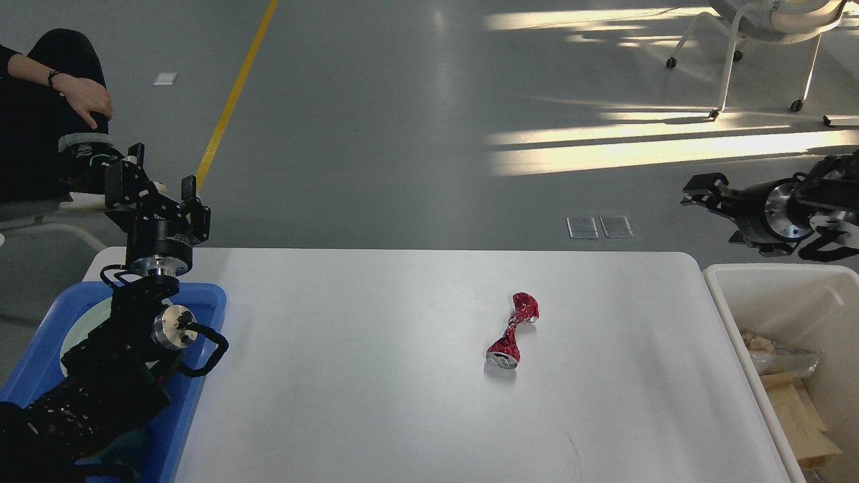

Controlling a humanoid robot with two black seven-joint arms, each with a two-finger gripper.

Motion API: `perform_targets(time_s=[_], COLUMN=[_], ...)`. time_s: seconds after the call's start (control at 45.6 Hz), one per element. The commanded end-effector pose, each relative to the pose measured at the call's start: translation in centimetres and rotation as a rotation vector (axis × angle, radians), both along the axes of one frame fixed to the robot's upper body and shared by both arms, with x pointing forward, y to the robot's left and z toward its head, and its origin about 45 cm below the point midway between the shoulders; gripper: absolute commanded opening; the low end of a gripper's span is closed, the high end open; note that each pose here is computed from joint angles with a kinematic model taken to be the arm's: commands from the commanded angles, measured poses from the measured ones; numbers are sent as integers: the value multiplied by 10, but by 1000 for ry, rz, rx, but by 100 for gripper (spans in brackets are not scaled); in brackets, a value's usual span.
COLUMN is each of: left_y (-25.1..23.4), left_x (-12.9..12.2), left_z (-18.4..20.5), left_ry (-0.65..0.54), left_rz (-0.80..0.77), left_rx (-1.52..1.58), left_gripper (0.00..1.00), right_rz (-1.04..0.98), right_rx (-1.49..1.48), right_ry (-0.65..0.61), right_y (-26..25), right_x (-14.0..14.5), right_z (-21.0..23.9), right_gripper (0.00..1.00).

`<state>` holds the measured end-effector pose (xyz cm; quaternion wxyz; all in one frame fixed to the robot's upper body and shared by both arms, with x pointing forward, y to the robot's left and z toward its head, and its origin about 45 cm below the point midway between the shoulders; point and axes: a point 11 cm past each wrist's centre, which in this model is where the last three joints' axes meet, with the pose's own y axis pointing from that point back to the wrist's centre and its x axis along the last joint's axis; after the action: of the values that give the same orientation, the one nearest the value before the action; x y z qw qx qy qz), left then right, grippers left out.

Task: Tidy desktop
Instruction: 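Move the right gripper to the red crushed can, then grasp the red crushed can with the right gripper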

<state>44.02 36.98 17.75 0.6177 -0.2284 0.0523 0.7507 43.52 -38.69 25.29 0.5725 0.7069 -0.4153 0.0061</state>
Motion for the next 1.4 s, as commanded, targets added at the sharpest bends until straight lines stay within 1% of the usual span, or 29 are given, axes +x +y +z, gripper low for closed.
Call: perform_targets(time_s=[0.0, 0.153, 0.285, 0.372, 0.46, 0.504, 0.657, 0.767, 0.964, 1.227, 1.38], left_y=[0, 0, 0, 0, 0, 0, 0, 0, 0, 0, 0], left_x=[0, 0, 0, 0, 0, 0, 0, 0, 0, 0, 0], left_z=[0, 0, 0, 0, 0, 0, 0, 0, 0, 0, 0], left_ry=[0, 0, 0, 0, 0, 0, 0, 0, 0, 0, 0], left_rz=[0, 0, 0, 0, 0, 0, 0, 0, 0, 0, 0], left_rx=[0, 0, 0, 0, 0, 0, 0, 0, 0, 0, 0], left_gripper=[97, 97, 97, 97, 97, 97, 97, 97, 97, 97, 97], right_rz=[170, 332, 429, 441, 441, 437, 425, 400, 373, 360, 379], right_rx=[66, 64, 42, 32, 58, 60, 37, 17, 7, 66, 47], right_ry=[50, 79, 99, 137, 225, 237, 222, 174, 170, 221, 206], right_y=[67, 122, 160, 167, 173, 177, 191, 190, 187, 198, 214], right_x=[5, 12, 13, 9, -7, -10, -15, -8, -13, -37, -49], right_z=[33, 69, 79, 55, -2, -22, -79, -96, -128, -161, -179], right_gripper=[100, 100, 100, 100, 100, 100, 100, 100, 100, 100, 100])
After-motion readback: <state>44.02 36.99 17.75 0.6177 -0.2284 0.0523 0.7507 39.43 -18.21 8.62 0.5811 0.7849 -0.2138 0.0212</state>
